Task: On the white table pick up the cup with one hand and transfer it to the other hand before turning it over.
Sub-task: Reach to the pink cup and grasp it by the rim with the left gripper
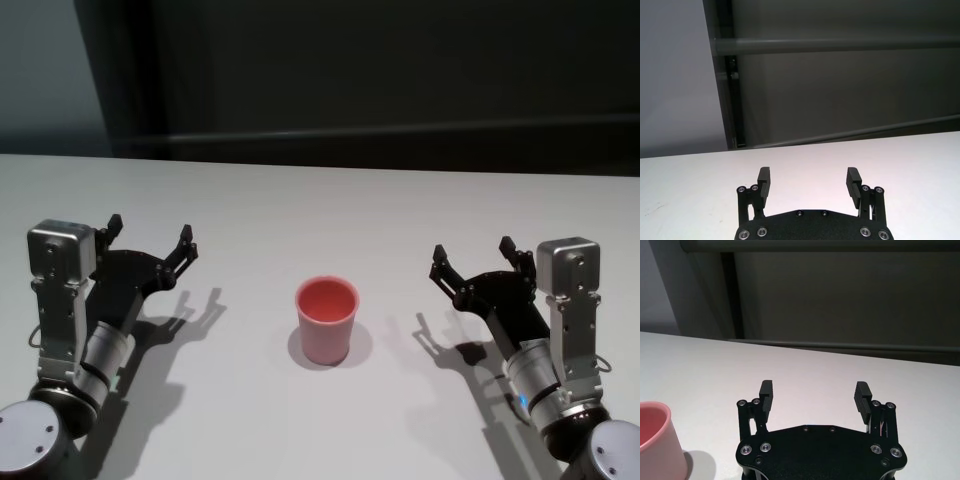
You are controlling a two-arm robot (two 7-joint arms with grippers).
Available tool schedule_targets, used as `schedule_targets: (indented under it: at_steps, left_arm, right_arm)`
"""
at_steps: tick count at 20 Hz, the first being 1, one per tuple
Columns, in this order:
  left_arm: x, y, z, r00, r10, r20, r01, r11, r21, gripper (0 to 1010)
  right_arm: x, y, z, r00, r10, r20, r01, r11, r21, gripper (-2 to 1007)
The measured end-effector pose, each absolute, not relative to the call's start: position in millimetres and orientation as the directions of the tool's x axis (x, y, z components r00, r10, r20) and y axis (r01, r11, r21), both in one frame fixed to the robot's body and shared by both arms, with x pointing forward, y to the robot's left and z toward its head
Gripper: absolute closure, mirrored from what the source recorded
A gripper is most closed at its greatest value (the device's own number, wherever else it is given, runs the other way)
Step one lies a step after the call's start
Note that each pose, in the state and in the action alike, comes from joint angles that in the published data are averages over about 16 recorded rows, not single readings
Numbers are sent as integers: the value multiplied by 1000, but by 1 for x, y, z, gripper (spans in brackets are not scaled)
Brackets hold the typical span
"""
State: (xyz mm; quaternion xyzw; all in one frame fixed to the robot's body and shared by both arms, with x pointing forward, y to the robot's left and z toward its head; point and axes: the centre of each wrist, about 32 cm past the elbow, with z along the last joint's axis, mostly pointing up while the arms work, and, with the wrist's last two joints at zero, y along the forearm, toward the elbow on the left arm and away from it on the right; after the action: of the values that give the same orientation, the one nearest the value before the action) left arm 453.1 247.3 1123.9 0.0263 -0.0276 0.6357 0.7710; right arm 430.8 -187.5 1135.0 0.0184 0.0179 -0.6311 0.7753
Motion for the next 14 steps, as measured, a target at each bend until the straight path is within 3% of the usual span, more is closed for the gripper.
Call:
schedule_targets:
  at_steps: [14]
  left_arm:
    - [453,247,1124,190,979,76,-982,190,5,9]
  right_arm:
    - [431,-188,1135,203,-978,-51,979,203,6,3]
